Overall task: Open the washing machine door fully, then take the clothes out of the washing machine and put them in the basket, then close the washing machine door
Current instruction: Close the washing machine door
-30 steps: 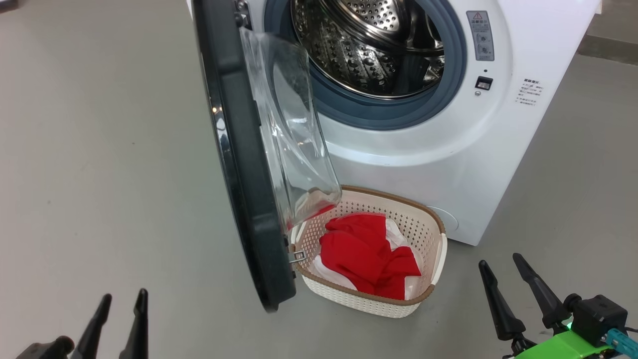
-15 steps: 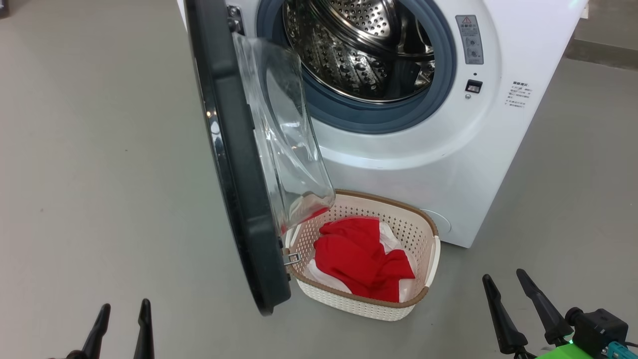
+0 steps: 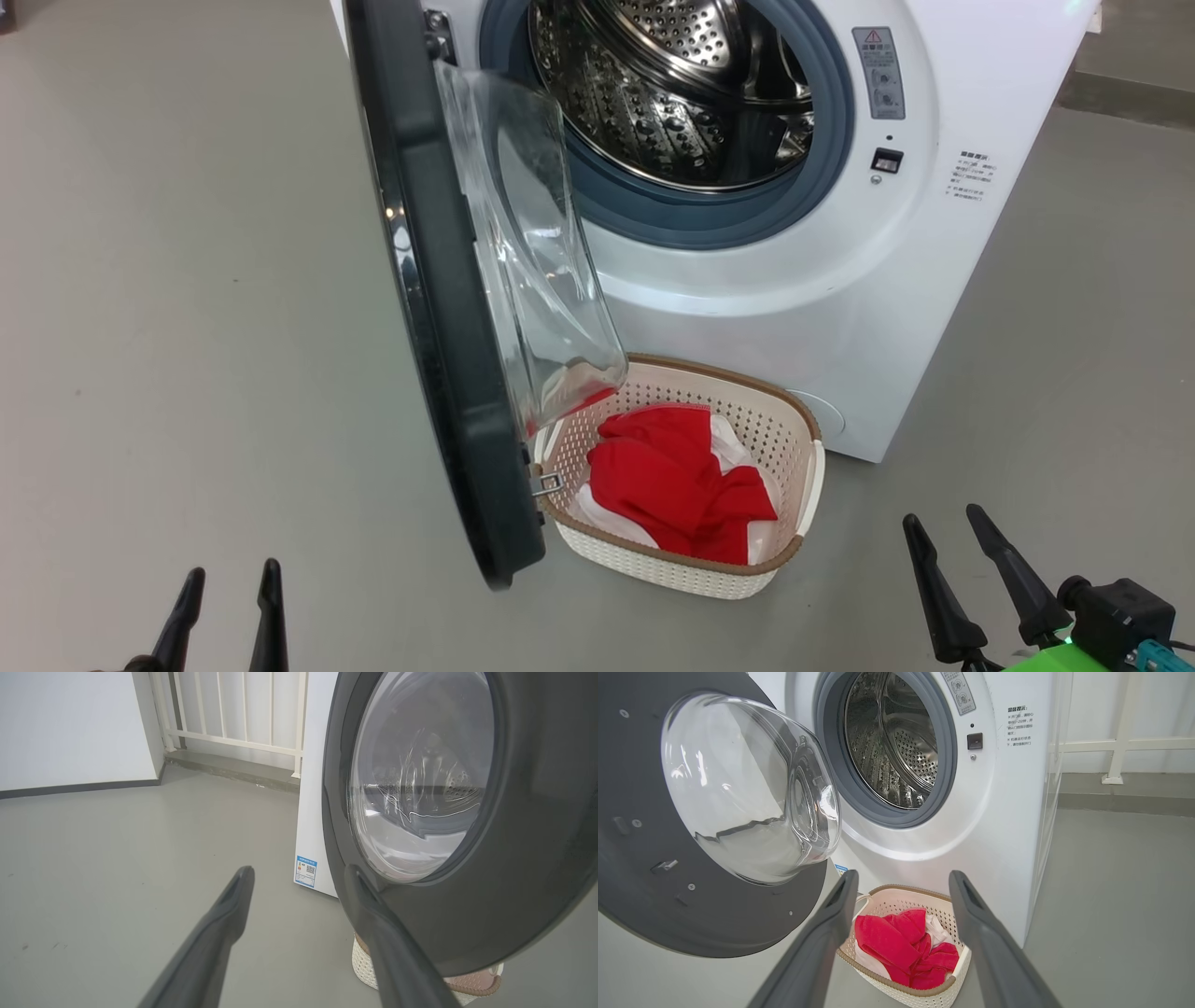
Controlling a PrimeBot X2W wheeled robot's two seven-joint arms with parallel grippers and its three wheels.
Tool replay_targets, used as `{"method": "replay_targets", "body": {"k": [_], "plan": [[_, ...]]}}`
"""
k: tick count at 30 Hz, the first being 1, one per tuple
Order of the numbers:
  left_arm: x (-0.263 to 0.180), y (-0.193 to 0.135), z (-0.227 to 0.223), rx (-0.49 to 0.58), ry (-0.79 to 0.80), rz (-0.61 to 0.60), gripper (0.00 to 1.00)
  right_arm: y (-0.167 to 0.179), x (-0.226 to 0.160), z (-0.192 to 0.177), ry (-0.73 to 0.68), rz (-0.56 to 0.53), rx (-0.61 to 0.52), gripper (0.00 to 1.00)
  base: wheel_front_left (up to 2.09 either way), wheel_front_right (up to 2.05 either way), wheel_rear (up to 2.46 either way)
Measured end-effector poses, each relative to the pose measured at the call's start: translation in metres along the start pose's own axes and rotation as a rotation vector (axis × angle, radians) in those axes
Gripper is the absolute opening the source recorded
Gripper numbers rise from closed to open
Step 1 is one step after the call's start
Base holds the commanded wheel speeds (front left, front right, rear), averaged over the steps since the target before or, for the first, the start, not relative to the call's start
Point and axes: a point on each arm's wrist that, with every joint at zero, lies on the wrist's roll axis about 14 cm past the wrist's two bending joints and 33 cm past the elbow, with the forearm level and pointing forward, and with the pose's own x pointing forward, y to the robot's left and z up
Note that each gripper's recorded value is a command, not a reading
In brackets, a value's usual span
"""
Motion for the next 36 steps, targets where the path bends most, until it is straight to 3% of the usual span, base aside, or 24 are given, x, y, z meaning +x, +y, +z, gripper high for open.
{"method": "replay_targets", "body": {"k": [11, 12, 14, 15, 21, 28, 36], "plan": [[0.0, 0.001, 0.001, -0.001, -0.003, 0.006, 1.0, 0.001, 0.001, -0.002, 0.004, 0.003, 0.003, 1.0, 0.0, 0.0, 0.0], [0.0, 0.001, 0.002, -0.008, -0.007, 0.008, 0.93, 0.001, 0.001, -0.002, 0.005, 0.003, 0.003, 1.0, 0.0, 0.0, 0.0], [0.002, 0.001, 0.005, -0.038, -0.018, 0.012, 0.18, 0.001, 0.002, -0.002, 0.006, 0.003, 0.004, 1.0, 0.0, 0.0, 0.0], [0.002, 0.001, 0.006, -0.051, -0.022, 0.013, 0.01, 0.001, 0.002, -0.003, 0.007, 0.002, 0.005, 1.0, 0.0, 0.0, 0.0], [0.014, -0.013, 0.019, -0.18, -0.06, -0.026, 0.0, -0.001, 0.002, -0.004, 0.009, -0.003, 0.01, 1.0, 0.0, 0.0, 0.0], [0.026, -0.045, 0.029, -0.315, -0.05, -0.165, 0.0, -0.005, -0.001, -0.007, 0.013, -0.018, 0.018, 1.0, 0.0, 0.0, 0.0], [0.03, -0.089, 0.023, -0.325, 0.023, -0.333, 0.0, -0.012, 0.0, -0.006, 0.003, -0.045, 0.035, 1.0, 0.0, 0.0, 0.0]]}}
